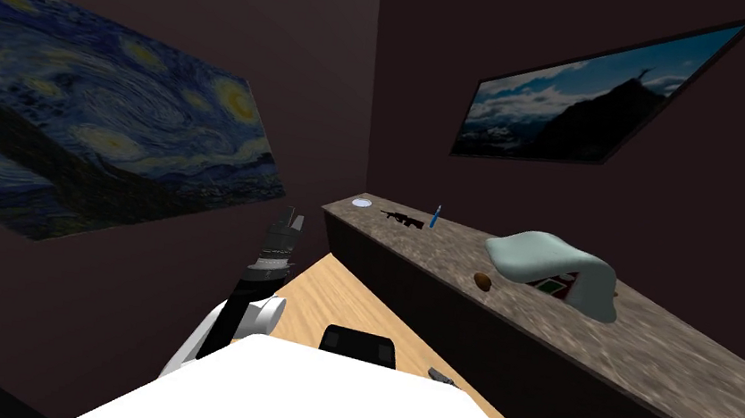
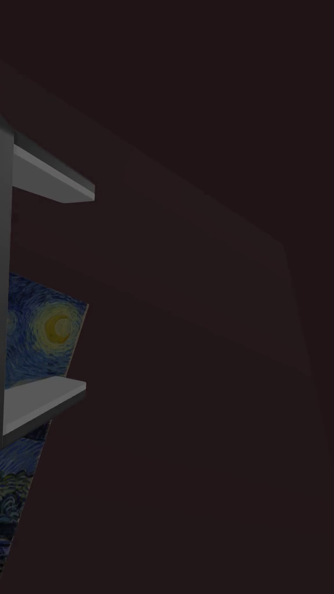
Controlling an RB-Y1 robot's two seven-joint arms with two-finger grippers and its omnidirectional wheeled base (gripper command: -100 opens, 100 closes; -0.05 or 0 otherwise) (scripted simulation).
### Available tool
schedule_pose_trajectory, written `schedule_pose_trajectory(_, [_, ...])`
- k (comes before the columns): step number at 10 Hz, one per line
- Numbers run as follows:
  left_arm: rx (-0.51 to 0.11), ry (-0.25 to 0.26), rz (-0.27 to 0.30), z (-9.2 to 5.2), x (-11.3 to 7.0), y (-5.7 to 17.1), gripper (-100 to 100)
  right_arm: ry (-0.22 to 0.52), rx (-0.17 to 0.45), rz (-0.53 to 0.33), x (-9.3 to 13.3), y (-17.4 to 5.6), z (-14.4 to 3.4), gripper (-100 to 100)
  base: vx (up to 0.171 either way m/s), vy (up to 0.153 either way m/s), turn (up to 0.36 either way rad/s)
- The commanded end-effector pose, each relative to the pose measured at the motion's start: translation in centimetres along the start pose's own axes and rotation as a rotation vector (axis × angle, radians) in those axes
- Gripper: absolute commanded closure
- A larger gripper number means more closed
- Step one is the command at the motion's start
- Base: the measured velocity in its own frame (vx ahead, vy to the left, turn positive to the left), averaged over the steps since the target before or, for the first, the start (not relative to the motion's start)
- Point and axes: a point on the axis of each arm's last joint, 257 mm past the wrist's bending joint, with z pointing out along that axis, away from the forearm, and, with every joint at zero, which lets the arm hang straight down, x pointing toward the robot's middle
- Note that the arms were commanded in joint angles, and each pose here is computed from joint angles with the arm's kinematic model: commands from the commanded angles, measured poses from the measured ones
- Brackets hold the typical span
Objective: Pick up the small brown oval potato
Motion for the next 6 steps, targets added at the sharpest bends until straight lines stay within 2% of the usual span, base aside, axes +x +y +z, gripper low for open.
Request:
schedule_pose_trajectory(1, [0.000,0.000,0.000,0.0,0.0,0.0,0,-0.010,0.063,-0.016,-1.2,-2.0,-0.8,-100,0.003,0.010,0.119])
schedule_pose_trajectory(3, [0.000,0.000,0.000,0.0,0.0,0.0,0,-0.012,0.087,-0.041,-1.8,-2.5,-1.4,-100,0.004,0.005,0.021])
schedule_pose_trajectory(4, [0.000,0.000,0.000,0.0,0.0,0.0,0,-0.025,0.141,-0.058,-3.1,-4.0,-2.1,-100,0.007,0.009,0.100])
schedule_pose_trajectory(5, [0.000,0.000,0.000,0.0,0.0,0.0,0,-0.027,0.159,-0.077,-3.6,-4.2,-2.5,-100,0.009,0.003,0.075])
schedule_pose_trajectory(6, [0.000,0.000,0.000,0.0,0.0,0.0,0,-0.043,0.210,-0.097,-5.0,-5.5,-3.3,-100,0.016,0.000,0.095])
